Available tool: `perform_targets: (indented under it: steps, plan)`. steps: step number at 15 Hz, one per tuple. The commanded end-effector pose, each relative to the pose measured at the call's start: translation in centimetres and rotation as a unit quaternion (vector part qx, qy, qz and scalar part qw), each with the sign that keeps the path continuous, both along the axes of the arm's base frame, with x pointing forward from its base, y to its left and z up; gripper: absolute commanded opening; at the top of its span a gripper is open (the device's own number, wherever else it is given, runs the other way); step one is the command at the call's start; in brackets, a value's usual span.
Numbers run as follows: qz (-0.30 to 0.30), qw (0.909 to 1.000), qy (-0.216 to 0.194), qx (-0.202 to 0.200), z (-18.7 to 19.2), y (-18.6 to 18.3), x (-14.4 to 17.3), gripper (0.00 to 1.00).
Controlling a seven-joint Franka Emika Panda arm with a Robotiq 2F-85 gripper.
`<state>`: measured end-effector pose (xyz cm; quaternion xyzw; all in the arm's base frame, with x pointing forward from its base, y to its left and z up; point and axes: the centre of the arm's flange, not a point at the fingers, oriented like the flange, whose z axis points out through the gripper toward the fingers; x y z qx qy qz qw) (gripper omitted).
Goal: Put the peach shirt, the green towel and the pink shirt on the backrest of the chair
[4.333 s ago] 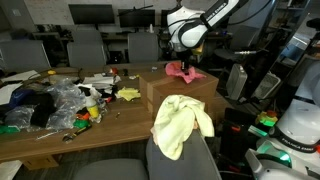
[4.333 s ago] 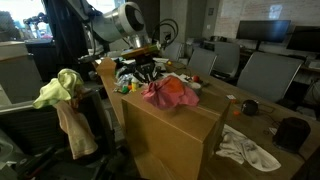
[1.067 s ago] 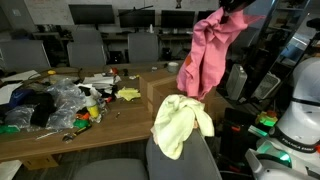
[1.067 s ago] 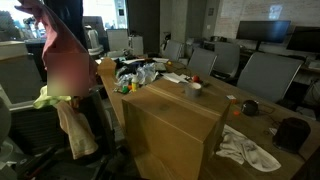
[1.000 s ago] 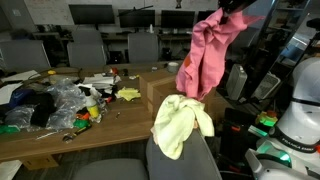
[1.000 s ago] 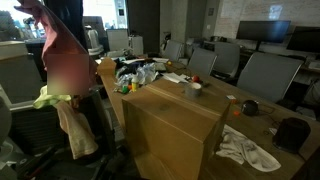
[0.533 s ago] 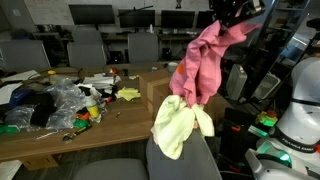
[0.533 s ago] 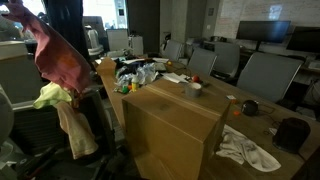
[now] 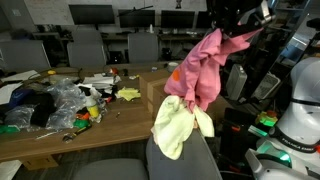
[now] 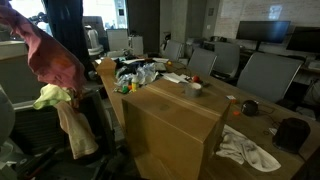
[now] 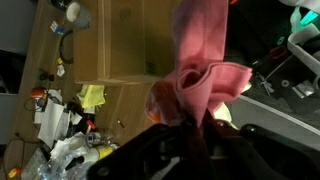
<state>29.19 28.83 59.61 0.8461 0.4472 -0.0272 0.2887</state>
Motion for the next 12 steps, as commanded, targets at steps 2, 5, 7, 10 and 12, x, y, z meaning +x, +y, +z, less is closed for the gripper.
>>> perform_targets:
  steps: [2,5,7,10,12]
  plan:
    - [0.022,0.9997,0.015,-0.003,1.6,2.0,-0.9,0.03]
    - [0.04,0.9991,0.016,-0.008,1.6,3.5,-2.2,0.03]
    - [0.052,0.9984,0.016,-0.014,1.4,4.6,-3.1,0.03]
    - [0.069,0.9972,0.018,-0.022,1.0,6.0,-3.9,0.03]
    - [0.074,0.9966,0.028,-0.024,0.8,6.5,-3.9,0.03]
